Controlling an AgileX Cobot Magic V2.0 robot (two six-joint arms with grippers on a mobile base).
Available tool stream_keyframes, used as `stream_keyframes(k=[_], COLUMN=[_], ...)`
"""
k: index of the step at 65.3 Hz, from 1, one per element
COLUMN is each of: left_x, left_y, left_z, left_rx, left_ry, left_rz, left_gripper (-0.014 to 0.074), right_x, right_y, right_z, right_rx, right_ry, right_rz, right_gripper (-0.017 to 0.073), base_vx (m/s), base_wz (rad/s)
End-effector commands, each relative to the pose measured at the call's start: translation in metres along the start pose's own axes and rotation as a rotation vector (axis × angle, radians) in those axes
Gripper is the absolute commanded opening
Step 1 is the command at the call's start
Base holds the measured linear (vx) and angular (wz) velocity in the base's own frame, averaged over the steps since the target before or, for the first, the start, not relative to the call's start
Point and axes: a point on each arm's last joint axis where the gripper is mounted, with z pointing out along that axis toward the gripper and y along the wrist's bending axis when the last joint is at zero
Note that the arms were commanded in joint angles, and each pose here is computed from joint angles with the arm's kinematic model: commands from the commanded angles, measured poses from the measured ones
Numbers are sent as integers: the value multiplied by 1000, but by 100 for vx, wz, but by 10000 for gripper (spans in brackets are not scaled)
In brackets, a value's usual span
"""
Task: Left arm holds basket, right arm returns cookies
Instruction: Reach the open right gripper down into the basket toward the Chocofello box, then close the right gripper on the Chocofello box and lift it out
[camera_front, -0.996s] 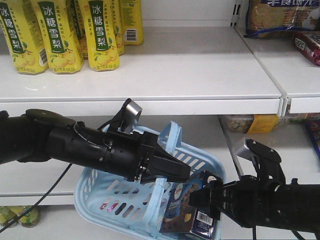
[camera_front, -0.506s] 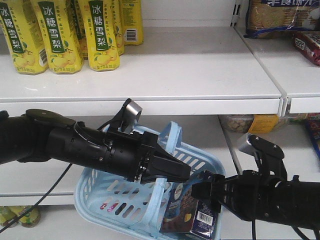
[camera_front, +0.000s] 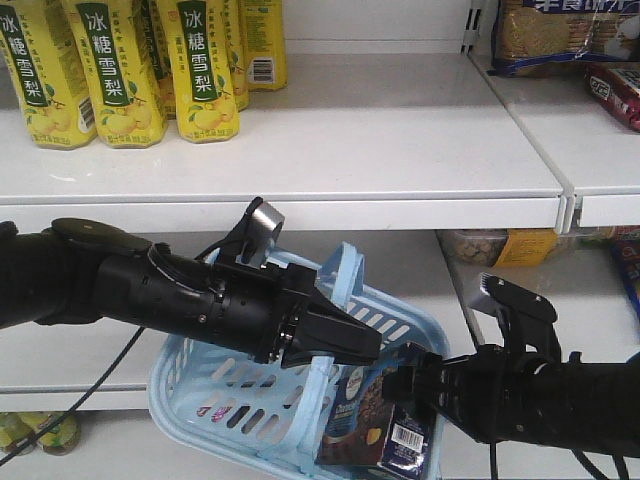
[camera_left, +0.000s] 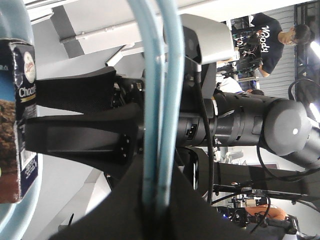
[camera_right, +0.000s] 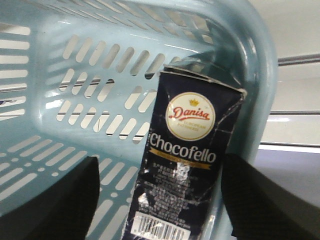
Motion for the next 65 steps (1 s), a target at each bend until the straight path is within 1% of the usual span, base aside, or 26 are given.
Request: stream_keyframes(k=[1,4,12,17,19,31,39,42,55,65], left_x=[-24,-24,-24,-24,-24,-24,-24,-24,-24,-24], left_y=[-36,-36,-36,-36,-36,-36,-36,-36,-36,-36], left_z=[-15,-15,-15,-15,-15,-15,-15,-15,-15,-15], left_rx=[127,127,127,127,127,127,127,127,127,127], left_ry=[-220,-220,-220,-220,-220,-220,-220,-220,-220,-220], left_rz=[31,31,31,31,31,31,31,31,31,31], left_gripper=[-6,-6,-6,-6,-6,-6,-6,-6,-6,-6], right_x=[-10,-10,-10,-12,-13,-17,-21,-23,-29,-27], right_y=[7,7,10,10,11,10,12,12,7,-2], right_z=[-4,-3,2,7,9,24,36,40,62,75], right_rx=[-21,-20,-34,-37,-39,-36,-40,-35,3,48], right_ry=[-52,-47,0,15,18,50,78,84,113,122], right_rz=[-10,-6,-21,-18,-6,2,-7,-15,-1,12], right_gripper=[486,486,486,486,486,486,486,486,482,443], base_vx=[0,0,0,0,0,0,0,0,0,0], base_wz=[0,0,0,0,0,0,0,0,0,0])
